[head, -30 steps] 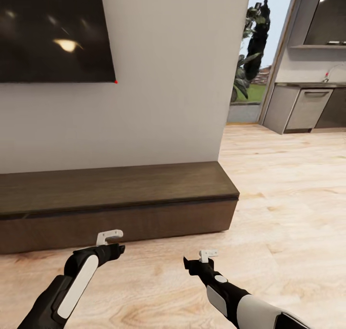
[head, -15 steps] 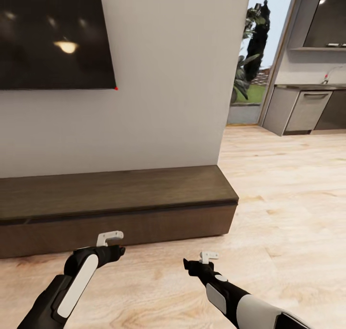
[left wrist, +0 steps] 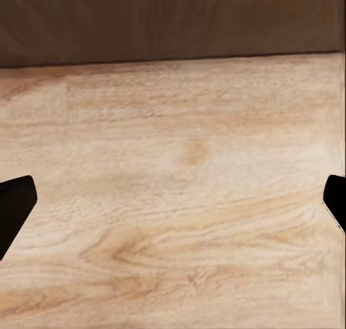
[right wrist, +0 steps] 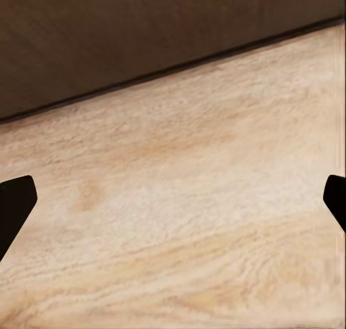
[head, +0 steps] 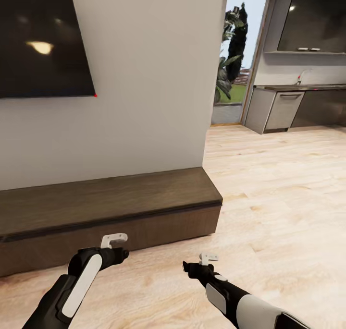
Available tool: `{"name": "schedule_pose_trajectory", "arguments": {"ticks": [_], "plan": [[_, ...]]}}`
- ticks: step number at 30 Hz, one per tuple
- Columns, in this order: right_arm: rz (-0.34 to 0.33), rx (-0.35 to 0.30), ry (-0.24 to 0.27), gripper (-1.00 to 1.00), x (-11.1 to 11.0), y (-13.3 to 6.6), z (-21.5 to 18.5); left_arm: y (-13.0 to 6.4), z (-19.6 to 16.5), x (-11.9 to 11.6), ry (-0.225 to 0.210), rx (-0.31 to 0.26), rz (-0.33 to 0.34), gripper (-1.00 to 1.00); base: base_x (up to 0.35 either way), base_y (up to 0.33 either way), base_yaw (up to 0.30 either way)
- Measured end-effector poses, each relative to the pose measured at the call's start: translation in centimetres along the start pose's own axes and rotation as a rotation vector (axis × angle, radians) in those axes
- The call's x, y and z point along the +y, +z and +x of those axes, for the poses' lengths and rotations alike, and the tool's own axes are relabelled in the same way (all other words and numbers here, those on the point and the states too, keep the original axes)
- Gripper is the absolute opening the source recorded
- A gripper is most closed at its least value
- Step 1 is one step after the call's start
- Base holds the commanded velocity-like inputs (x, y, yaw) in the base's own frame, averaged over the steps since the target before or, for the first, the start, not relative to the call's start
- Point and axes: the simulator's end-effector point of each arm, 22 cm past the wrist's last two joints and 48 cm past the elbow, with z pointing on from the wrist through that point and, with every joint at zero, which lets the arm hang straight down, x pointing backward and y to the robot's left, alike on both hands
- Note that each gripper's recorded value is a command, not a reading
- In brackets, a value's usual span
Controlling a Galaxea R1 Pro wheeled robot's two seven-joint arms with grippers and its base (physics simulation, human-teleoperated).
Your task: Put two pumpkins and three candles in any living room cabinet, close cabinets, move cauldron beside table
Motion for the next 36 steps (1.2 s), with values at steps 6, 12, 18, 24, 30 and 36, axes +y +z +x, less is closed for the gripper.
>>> {"name": "schedule_pose_trajectory", "arguments": {"ticks": [6,12,18,24,30,36], "plan": [[0.0,0.0,0.0,1.0,0.3,-0.7,-1.1,-1.0,-0.9,-0.2,0.0,0.001,0.001,1.0,0.0,0.0,-0.292],[-0.001,-0.003,0.0,1.0,0.6,-1.5,-2.2,-1.9,-1.8,-0.7,-0.002,0.002,0.006,1.0,0.0,0.0,-0.292],[0.007,-0.002,0.0,1.0,0.4,-2.2,-3.2,-2.8,-2.6,-0.9,-0.002,0.004,0.009,1.0,0.0,0.0,-0.292],[0.033,0.003,0.025,1.0,-0.8,-3.0,-4.1,-3.8,-3.4,-1.2,-0.003,0.006,0.011,1.0,0.0,0.0,-0.293],[0.07,0.001,0.111,1.0,-2.6,-3.9,-5.2,-4.7,-4.2,-1.5,-0.004,0.007,0.015,1.0,0.0,0.0,-0.292],[0.077,0.001,0.121,1.0,-2.6,-4.7,-6.2,-5.6,-5.0,-1.7,-0.005,0.007,0.015,1.0,0.0,0.0,-0.292]]}}
